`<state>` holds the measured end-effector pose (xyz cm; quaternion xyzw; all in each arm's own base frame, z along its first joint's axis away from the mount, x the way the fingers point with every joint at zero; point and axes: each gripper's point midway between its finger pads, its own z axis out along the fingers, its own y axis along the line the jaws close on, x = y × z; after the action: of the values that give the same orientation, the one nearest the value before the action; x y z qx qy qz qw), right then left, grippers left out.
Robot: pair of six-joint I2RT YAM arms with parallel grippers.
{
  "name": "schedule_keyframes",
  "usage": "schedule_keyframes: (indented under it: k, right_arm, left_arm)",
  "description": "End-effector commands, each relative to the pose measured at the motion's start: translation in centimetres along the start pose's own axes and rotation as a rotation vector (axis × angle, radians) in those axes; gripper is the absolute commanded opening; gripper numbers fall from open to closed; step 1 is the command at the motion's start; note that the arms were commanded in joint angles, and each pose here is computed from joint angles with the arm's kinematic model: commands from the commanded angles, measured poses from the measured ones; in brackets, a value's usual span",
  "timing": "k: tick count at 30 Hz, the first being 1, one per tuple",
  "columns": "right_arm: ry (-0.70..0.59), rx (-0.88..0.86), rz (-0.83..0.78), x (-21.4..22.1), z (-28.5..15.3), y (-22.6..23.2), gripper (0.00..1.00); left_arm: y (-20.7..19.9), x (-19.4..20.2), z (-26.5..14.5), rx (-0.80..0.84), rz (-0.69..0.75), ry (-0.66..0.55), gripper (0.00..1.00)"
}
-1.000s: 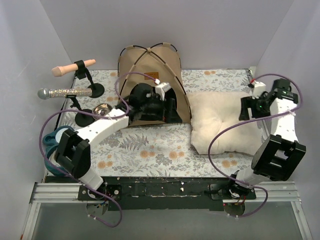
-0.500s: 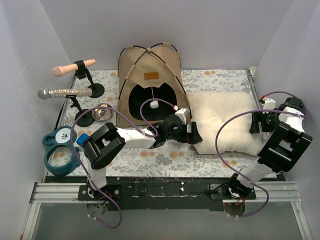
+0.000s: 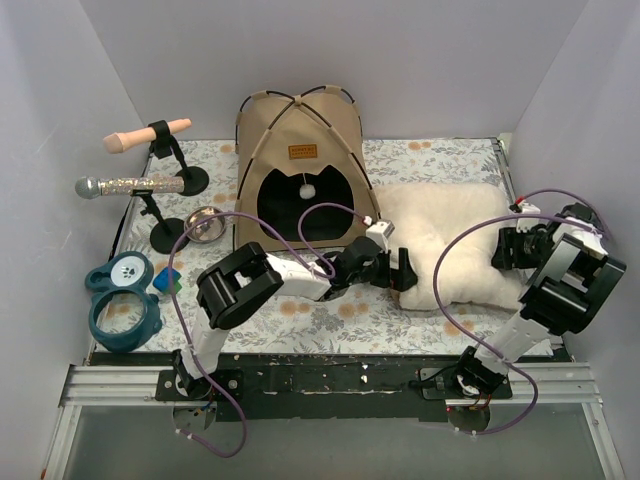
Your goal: Set up the pet tent
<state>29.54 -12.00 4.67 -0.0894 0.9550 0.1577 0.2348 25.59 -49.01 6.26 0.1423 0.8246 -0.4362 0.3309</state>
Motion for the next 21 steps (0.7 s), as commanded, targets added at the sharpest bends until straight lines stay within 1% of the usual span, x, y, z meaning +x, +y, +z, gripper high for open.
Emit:
schedule_keyframes:
  k: [1,2,3,4,5,6,7,8,9,13,16,18,21]
  right_arm:
    - [-0.049,-0.111,0.013,0.5,-0.6,4.0,0.53]
    - [-0.064,-0.118,0.011,0.3,-1.1,4.5,0.41]
    - [-0.076,-0.127,0.006,0.0,-1.6,5.0,0.24]
    - [-0.089,-0.133,0.000,-0.3,-2.3,5.5,0.09]
    - [-0.108,-0.134,-0.021,-0.7,-3.3,6.3,0.02]
    - [-0.122,-0.138,-0.040,-1.0,-4.1,7.0,0.01]
    - [-0.143,-0.137,-0.066,-1.3,-5.1,7.7,0.01]
    - [-0.161,-0.132,-0.092,-1.6,-5.9,8.4,0.01]
    - [-0.190,-0.125,-0.120,-2.1,-7.1,9.2,0.01]
    - [-0.296,-0.134,-0.219,-3.2,-10.8,13.0,0.01]
    - [-0.371,-0.131,-0.289,-4.0,-13.4,15.5,0.01]
    - [-0.400,-0.162,-0.327,-3.8,-14.6,17.5,0.01]
    - [-0.445,-0.216,-0.367,-3.5,-16.1,20.6,0.01]
  left_arm:
    - [-4.0,-1.7,0.9,0.109,0.064,-0.054,0.95]
    - [-4.5,-1.9,1.0,0.126,0.076,-0.052,0.85]
    - [-5.3,-2.1,1.0,0.151,0.097,-0.046,0.73]
    - [-6.4,-2.8,0.8,0.178,0.118,-0.050,0.62]
    - [-7.3,-3.2,0.6,0.198,0.144,-0.051,0.50]
    - [-8.2,-3.9,0.2,0.217,0.170,-0.061,0.35]
    - [-9.4,-4.7,-0.4,0.244,0.213,-0.077,0.15]
    - [-10.3,-5.2,-0.9,0.260,0.269,-0.089,0.02]
    - [-11.4,-6.0,-1.5,0.276,0.308,-0.106,0.00]
    - [-15.7,-8.3,-5.0,0.386,0.472,-0.124,0.00]
    - [-18.7,-9.5,-8.6,0.472,0.609,-0.137,0.00]
    - [-20.2,-9.3,-10.8,0.532,0.676,-0.105,0.00]
    - [-21.2,-8.5,-14.1,0.591,0.687,-0.011,0.00]
